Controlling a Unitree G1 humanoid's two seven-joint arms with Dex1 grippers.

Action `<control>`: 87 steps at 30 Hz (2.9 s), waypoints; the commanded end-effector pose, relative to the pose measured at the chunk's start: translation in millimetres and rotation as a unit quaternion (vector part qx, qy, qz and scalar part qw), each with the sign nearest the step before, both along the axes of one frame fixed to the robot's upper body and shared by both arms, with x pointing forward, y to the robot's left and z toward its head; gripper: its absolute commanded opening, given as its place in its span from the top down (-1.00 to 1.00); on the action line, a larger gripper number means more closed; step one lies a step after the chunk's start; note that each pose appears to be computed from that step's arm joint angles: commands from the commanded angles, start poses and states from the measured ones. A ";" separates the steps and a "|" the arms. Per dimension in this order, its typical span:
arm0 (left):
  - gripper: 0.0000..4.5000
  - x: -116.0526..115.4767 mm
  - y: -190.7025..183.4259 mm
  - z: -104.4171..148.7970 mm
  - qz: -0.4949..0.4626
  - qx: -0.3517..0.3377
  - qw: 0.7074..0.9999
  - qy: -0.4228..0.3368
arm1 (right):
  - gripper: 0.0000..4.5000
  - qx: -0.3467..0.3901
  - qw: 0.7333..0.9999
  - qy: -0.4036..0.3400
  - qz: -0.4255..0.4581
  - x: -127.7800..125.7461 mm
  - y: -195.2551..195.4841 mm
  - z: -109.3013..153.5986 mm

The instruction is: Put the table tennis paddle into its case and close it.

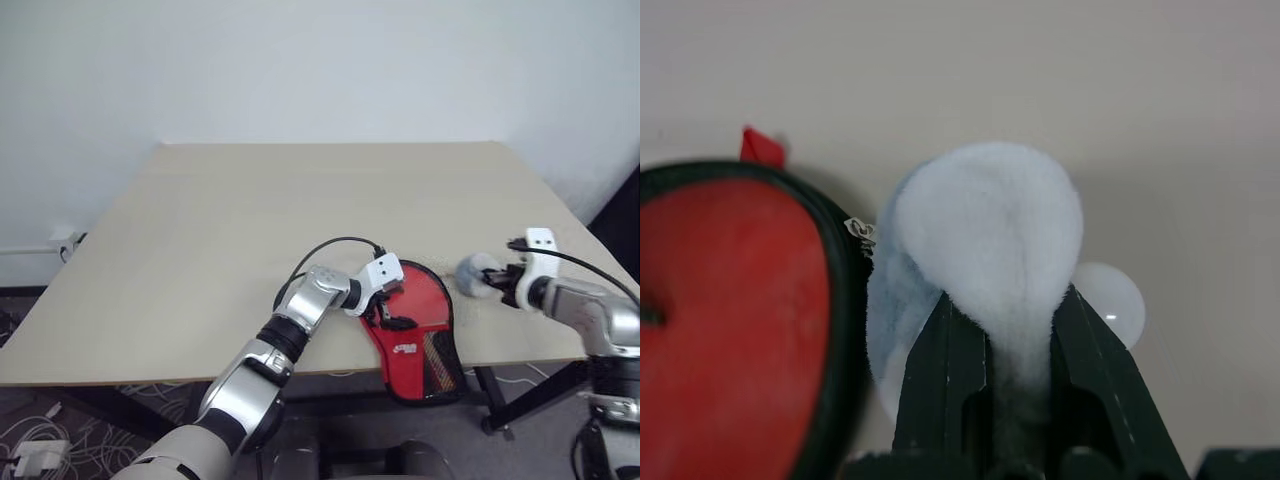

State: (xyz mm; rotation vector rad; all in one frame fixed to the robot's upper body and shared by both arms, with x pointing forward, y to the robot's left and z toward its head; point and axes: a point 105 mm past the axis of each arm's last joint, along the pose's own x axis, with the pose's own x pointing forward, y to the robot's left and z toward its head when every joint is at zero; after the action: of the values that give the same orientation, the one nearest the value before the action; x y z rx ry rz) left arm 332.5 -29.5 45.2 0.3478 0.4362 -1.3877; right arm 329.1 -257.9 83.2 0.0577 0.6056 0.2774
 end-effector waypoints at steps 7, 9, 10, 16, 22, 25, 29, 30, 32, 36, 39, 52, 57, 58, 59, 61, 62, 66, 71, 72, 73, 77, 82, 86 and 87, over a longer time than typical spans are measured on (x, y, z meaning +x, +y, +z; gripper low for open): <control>-1.00 -1.9 14.1 -26.5 0.020 0.046 0.998 0.032 | 0.92 -0.030 0.997 -0.027 0.068 -62.0 -36.7 34.3; -1.00 -2.0 13.7 -26.6 0.019 0.045 0.998 0.032 | 0.92 -0.037 0.995 -0.021 0.090 -73.5 -35.2 32.5; -1.00 -2.1 13.2 -27.1 0.018 0.046 0.998 0.032 | 0.92 -0.032 0.993 -0.016 0.113 -83.1 -32.4 33.1; -1.00 -1.8 9.5 -27.2 0.017 0.044 0.998 0.032 | 0.92 -0.034 0.975 0.049 0.215 -129.0 -21.1 18.3; -1.00 -3.5 7.4 -28.8 0.015 0.043 0.998 0.034 | 0.92 -0.061 0.947 0.125 0.290 -160.8 -10.3 -13.2; -1.00 -3.6 7.1 -28.8 0.018 0.040 0.998 0.038 | 0.92 -0.076 0.935 0.151 0.312 -170.8 -6.6 -27.1; -1.00 -4.5 5.5 -28.4 0.017 0.037 0.998 0.039 | 0.92 -0.081 0.942 0.143 0.293 -160.2 -4.8 -40.1; -1.00 -4.8 2.5 -25.3 0.015 0.030 0.999 0.041 | 0.92 -0.074 0.946 0.135 0.286 -155.2 -3.1 -39.9; -1.00 -5.0 -12.2 -4.0 0.004 -0.014 0.998 0.059 | 0.92 -0.070 0.951 0.120 0.276 -145.9 -1.2 -38.5; -1.00 1.2 -33.1 36.0 -0.031 -0.053 0.998 0.029 | 0.92 -0.076 0.954 0.113 0.267 -138.7 0.3 -39.9; -1.00 14.4 -41.6 42.7 -0.024 -0.021 0.999 -0.017 | 0.92 -0.066 0.955 0.104 0.269 -135.8 7.5 -37.6; -1.00 4.3 -29.8 -7.0 -0.085 0.129 0.988 -0.028 | 0.92 -0.061 0.959 0.095 0.262 -140.5 9.5 -34.8; -1.00 0.0 -20.1 -25.7 -0.093 0.168 0.981 -0.033 | 0.92 -0.033 0.951 0.093 0.293 -161.4 13.9 -23.7; -1.00 -0.8 -20.3 -26.7 -0.093 0.168 0.981 -0.030 | 0.92 -0.028 0.950 0.092 0.296 -164.4 14.0 -21.2; -1.00 -1.7 -21.0 -27.5 -0.091 0.166 0.982 -0.025 | 0.92 -0.020 0.951 0.088 0.297 -166.1 14.0 -16.8; -1.00 -3.4 -21.8 -28.7 -0.092 0.165 0.982 -0.020 | 0.92 -0.007 0.952 0.075 0.297 -167.1 14.1 -7.3; -1.00 -4.1 -21.9 -29.3 -0.093 0.166 0.982 -0.020 | 0.92 -0.005 0.952 0.071 0.297 -167.4 13.6 -3.8; -1.00 -6.0 -22.0 -31.9 -0.095 0.168 0.981 -0.018 | 0.92 -0.007 0.949 0.082 0.305 -175.1 12.9 -1.7; -1.00 -5.5 -22.2 -31.0 -0.088 0.160 0.983 -0.009 | 0.92 0.002 0.957 0.049 0.285 -158.4 10.1 11.4; -1.00 -5.4 -22.1 -30.8 -0.087 0.160 0.983 -0.008 | 0.92 0.001 0.956 0.054 0.289 -159.5 11.6 9.3; -1.00 -5.2 -21.7 -30.9 -0.086 0.159 0.983 -0.007 | 0.92 0.007 0.952 0.064 0.300 -163.9 16.9 5.6; -1.00 -4.5 -20.2 -31.9 -0.083 0.161 0.984 -0.008 | 0.92 0.025 0.935 0.092 0.341 -181.2 34.8 -5.6; -1.00 -5.3 -21.6 -31.7 -0.082 0.157 0.984 -0.005 | 0.92 -0.007 0.921 0.123 0.369 -194.7 29.7 -13.5; -1.00 -6.3 -22.7 -32.4 -0.083 0.156 0.984 -0.006 | 0.92 -0.048 0.916 0.145 0.371 -198.2 7.3 -14.4; -1.00 -6.4 -23.1 -32.6 -0.082 0.155 0.984 -0.005 | 0.92 -0.057 0.913 0.152 0.374 -200.1 2.3 -14.6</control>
State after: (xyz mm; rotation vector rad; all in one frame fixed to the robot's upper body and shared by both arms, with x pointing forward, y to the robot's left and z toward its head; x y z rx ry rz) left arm 331.4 -79.2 50.6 0.5984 0.4477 -1.5173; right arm 140.8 -245.6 73.5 -0.2470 0.8563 0.9684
